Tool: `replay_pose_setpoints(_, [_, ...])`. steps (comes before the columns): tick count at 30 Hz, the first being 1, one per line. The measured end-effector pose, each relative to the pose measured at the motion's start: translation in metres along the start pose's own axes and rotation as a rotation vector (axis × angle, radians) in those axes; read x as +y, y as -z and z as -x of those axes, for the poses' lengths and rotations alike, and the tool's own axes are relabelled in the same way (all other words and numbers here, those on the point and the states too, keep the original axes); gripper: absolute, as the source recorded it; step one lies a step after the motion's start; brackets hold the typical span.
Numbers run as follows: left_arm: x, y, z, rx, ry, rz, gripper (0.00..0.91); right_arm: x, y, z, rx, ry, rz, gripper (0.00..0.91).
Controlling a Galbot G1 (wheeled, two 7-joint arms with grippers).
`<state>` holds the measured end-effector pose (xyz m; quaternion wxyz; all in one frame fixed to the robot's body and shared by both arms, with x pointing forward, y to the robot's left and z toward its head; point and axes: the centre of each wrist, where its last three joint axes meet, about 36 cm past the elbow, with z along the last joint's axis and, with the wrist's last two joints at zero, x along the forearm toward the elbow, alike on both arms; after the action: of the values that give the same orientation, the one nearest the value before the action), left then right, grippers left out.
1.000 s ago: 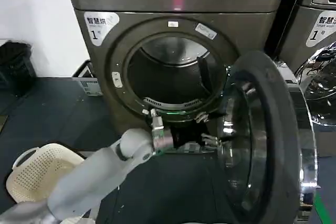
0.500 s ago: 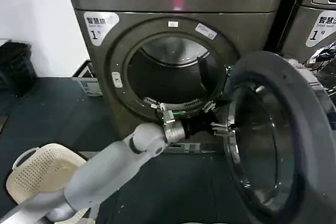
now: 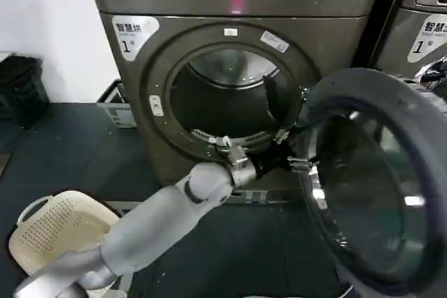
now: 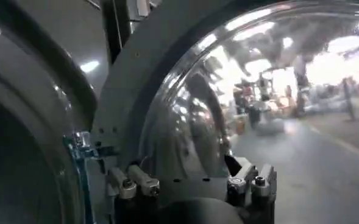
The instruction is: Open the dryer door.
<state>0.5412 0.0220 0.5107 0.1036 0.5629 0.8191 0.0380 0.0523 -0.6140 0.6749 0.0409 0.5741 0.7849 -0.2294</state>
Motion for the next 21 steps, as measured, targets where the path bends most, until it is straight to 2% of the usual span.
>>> replay_pose_setpoints(13, [-0.010, -0.006, 0.047, -0.025, 0.022, 0.042, 0.907, -0.022, -0.003, -0.001, 0.006, -0.046, -0.016, 0.907])
replay_pose_setpoints(21, [-0.009, -0.011, 0.043, -0.036, 0.030, 0.062, 0.907, -0.026, -0.007, 0.000, 0.007, -0.056, -0.014, 0.907])
